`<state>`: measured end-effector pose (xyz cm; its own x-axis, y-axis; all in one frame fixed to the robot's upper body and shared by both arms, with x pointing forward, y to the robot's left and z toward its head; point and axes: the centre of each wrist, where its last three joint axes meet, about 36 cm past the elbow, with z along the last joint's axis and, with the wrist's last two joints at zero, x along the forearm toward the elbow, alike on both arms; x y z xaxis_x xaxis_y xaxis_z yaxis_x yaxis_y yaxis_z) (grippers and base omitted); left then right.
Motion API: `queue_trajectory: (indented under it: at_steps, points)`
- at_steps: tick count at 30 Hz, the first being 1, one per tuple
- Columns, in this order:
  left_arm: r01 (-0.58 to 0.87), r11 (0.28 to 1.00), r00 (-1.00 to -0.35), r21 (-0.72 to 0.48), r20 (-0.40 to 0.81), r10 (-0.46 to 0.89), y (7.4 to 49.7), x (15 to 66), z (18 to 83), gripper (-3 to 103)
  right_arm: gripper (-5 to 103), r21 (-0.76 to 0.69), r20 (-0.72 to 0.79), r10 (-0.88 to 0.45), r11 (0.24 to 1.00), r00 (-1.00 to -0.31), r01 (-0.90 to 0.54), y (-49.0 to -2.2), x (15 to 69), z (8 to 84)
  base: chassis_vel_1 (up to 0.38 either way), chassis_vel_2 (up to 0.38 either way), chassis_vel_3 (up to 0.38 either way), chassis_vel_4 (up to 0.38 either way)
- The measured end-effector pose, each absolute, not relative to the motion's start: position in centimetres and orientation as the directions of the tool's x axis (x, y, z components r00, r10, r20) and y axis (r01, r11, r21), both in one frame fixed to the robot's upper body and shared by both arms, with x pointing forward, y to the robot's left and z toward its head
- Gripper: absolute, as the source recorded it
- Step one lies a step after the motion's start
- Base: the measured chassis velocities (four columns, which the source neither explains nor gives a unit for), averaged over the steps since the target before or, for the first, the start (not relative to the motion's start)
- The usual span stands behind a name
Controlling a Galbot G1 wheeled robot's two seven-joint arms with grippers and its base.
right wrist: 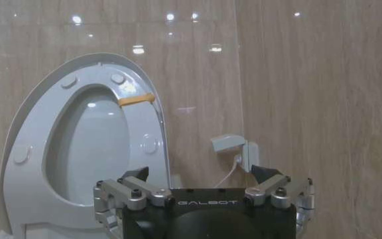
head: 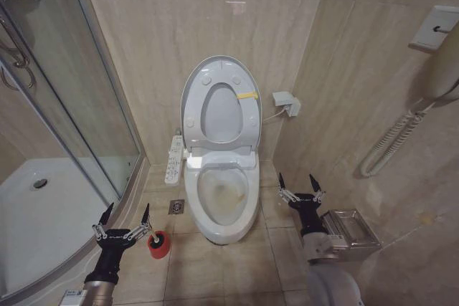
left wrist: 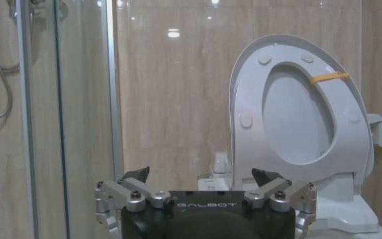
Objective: Open the toilet lid, clean the toilet bowl with a toilet brush, close the toilet lid, and flush.
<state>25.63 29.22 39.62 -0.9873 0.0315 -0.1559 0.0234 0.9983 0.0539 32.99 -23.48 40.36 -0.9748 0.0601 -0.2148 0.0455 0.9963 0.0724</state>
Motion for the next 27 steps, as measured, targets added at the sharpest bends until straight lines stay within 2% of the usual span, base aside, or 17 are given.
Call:
queue_trajectory:
  at_steps: [21, 27]
  points:
    - [0.023, 0.998, -0.987, 0.054, -0.156, 0.032, 29.22, 25.63, 39.62, 100, 100, 0.072, -0.215, 0.060, 0.996, -0.975, 0.046, -23.48, 32.99, 40.36, 0.000, 0.000, 0.000, 0.000]
    - [0.023, 0.998, -0.987, 0.054, -0.156, 0.031, 29.22, 25.63, 39.62, 100, 100, 0.072, -0.215, 0.060, 0.996, -0.975, 0.045, -23.48, 33.00, 40.36, -0.094, 0.085, 0.094, -0.095]
